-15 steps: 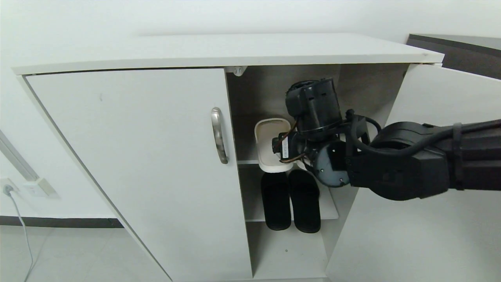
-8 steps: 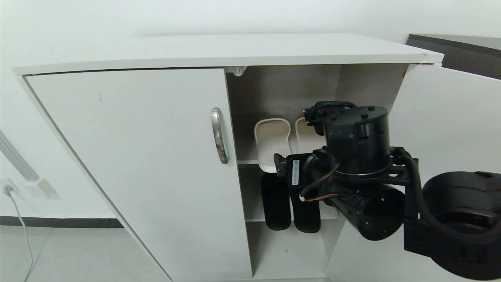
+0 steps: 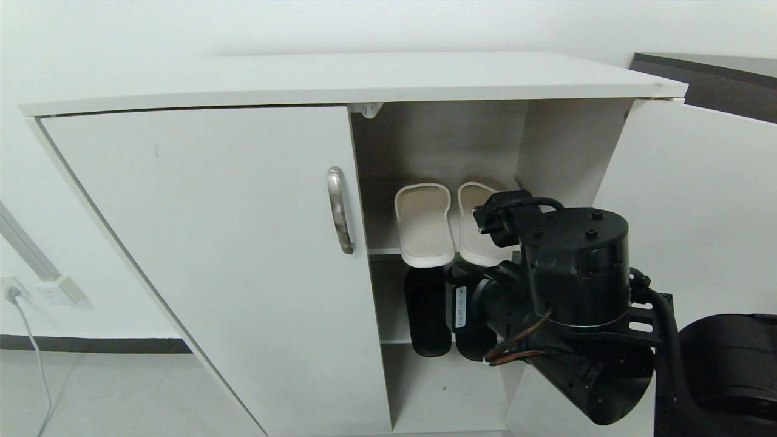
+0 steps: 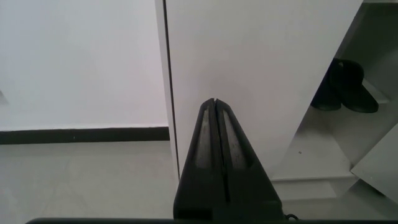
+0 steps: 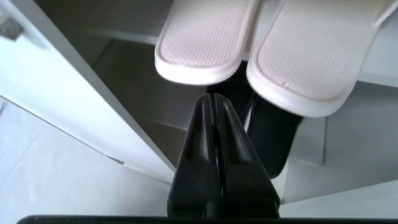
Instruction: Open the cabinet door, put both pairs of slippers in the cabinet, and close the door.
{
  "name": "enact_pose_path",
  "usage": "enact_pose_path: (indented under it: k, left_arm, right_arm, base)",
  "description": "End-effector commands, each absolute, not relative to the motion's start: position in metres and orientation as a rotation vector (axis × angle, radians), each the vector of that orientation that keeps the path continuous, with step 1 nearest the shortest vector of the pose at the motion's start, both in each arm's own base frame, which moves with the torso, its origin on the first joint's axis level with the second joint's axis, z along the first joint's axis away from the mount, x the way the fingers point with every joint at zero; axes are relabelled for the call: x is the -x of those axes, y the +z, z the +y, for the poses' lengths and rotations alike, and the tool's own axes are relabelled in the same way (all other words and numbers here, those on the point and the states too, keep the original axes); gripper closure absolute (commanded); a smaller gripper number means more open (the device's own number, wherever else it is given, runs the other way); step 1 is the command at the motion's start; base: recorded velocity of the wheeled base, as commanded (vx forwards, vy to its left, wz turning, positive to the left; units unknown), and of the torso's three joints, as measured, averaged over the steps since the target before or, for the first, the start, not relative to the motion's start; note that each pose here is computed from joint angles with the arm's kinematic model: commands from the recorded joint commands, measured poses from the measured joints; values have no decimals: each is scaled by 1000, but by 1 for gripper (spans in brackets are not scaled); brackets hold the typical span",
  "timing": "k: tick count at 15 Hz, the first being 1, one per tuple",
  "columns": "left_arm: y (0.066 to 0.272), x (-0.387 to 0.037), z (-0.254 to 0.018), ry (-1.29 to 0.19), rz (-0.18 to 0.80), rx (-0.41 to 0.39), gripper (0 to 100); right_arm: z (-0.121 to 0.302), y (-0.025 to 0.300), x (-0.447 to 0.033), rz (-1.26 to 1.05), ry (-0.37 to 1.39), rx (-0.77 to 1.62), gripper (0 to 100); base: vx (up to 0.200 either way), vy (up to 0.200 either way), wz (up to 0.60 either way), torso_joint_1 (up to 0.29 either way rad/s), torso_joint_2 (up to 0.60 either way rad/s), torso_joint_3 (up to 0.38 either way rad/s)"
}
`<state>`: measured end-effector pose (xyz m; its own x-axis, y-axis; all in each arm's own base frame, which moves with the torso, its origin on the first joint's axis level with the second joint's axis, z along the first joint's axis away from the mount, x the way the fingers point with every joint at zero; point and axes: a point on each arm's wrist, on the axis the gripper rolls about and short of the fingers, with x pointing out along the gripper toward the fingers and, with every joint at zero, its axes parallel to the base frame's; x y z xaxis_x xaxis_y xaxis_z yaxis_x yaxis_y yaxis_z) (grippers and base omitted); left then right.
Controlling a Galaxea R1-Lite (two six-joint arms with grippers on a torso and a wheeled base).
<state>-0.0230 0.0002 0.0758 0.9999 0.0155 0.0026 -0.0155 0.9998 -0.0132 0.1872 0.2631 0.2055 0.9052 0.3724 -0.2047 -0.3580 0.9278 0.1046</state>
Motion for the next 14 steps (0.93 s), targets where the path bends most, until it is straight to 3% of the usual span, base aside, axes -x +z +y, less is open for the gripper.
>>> enact_pose_path:
  k: [1, 4, 14]
  left_arm:
    - [76, 23, 0, 15, -2, 14, 100]
    - [75, 23, 0, 15, 0, 14, 100]
    - [76, 23, 0, 11, -2, 15, 100]
  right_arm:
    - [264, 204, -186, 227, 380, -62, 100]
    - [265, 205, -184, 226, 387, -62, 100]
    - [264, 197, -183, 245, 387, -43, 100]
  base:
    - [0, 0, 0, 0, 0, 0]
    - [0, 0, 0, 0, 0, 0]
    - [-200, 0, 0, 3, 0, 2]
